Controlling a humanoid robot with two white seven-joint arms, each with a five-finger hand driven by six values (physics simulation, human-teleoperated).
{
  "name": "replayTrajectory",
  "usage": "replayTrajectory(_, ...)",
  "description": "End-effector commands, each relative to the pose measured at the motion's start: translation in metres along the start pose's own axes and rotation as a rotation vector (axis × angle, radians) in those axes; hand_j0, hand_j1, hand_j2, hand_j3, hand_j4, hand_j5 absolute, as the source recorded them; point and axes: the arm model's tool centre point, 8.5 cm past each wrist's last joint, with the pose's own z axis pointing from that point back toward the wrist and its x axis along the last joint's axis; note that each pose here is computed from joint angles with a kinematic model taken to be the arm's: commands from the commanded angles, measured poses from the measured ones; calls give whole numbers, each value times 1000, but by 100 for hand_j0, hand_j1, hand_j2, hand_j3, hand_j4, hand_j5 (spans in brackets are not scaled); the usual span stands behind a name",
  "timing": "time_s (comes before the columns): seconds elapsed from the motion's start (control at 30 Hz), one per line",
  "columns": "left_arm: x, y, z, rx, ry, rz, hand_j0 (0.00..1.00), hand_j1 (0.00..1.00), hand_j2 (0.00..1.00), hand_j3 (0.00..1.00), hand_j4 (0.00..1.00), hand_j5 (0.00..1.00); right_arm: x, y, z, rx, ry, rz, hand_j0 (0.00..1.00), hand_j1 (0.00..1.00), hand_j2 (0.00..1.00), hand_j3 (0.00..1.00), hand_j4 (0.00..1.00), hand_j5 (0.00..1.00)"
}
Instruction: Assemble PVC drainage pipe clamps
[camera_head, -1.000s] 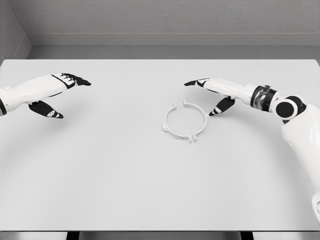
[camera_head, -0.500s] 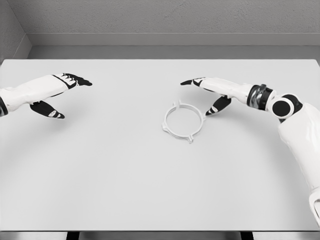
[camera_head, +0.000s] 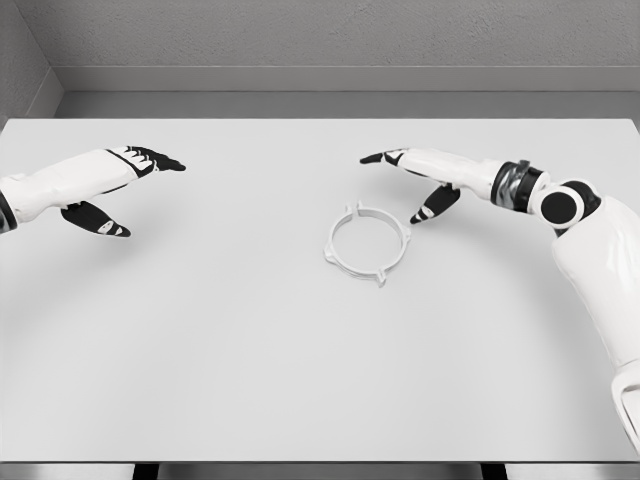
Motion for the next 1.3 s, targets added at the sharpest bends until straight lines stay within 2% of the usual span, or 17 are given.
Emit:
replayTrajectory(0.0,0,1,1,4,1,5,100,100,100,100,100,100,-3,2,0,2,10,-12,100,100,100,100,100,100)
replayTrajectory(0.5,0,1,1,5,-1,5,100,100,100,100,100,100,8,4,-20,16,-9,-14,100,100,100,100,100,100)
replayTrajectory(1.27,3,1,-2,11,-10,7,100,100,100,100,100,100,9,0,-21,13,-12,-8,100,100,100,100,100,100)
